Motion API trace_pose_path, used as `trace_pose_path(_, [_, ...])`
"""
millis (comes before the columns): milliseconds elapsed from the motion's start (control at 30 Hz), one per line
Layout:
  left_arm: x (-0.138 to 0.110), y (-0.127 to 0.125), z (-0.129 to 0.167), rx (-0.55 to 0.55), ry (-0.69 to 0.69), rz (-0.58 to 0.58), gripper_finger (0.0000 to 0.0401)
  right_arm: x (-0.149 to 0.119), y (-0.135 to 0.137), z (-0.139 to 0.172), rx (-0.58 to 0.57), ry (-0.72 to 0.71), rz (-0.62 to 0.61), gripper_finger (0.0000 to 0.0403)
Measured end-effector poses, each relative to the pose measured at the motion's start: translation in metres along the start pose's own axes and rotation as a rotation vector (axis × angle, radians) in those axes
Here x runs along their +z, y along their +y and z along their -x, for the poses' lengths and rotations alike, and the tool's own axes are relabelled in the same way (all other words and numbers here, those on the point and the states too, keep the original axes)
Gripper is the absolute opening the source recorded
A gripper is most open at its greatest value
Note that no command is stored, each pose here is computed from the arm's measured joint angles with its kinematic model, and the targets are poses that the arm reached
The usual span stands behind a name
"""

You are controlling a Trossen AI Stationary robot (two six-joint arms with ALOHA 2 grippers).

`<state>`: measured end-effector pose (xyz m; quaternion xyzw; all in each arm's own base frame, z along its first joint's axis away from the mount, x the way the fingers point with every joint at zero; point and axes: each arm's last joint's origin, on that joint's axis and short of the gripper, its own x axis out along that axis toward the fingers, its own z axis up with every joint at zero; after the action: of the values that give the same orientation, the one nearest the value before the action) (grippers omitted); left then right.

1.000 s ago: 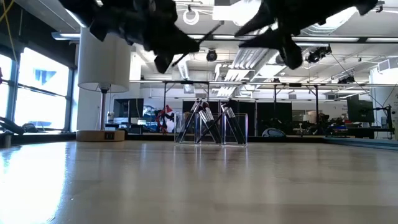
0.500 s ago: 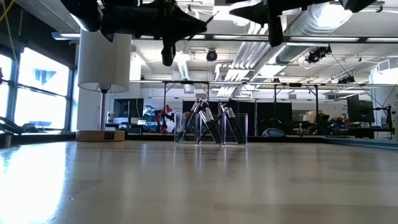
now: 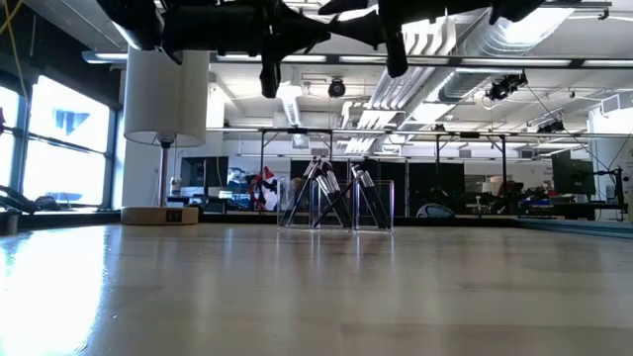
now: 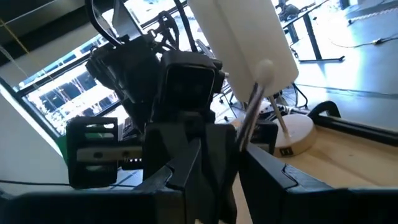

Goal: Put items in baskets/containers
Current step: Put the black eyeshadow brush into the transparent organizer

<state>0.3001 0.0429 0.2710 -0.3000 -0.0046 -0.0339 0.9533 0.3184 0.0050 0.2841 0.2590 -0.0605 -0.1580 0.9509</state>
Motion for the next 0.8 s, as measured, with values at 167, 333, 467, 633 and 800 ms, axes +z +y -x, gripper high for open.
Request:
trace_pose_path(167, [0.0, 0.0, 0.0, -0.004, 0.003, 0.0, 0.0012, 0.008, -0.001, -0.004, 0.005, 0.013, 0.019, 0.0085])
trace_pose_path(333, [0.0, 0.0, 0.0, -0.011, 0.01, -0.012, 0.0013, 0.008, 0.0, -0.003, 0.012, 0.023, 0.072, 0.0015])
trace_pose_path(467, [-0.001, 0.0, 0.0, -0.013, 0.015, -0.035, 0.0026, 0.009, -0.001, -0.004, 0.003, 0.022, 0.083, 0.0021])
trace_pose_path(633, [-0.001, 0.0, 0.0, -0.009, 0.016, -0.099, 0.008, 0.008, -0.006, -0.005, 0.011, 0.054, 0.104, 0.0011])
trace_pose_path(800, [0.003, 0.004, 0.003, 0.015, 0.014, -0.117, 0.0131, -0.001, -0.015, -0.004, -0.077, 0.149, 0.141, 0.0014])
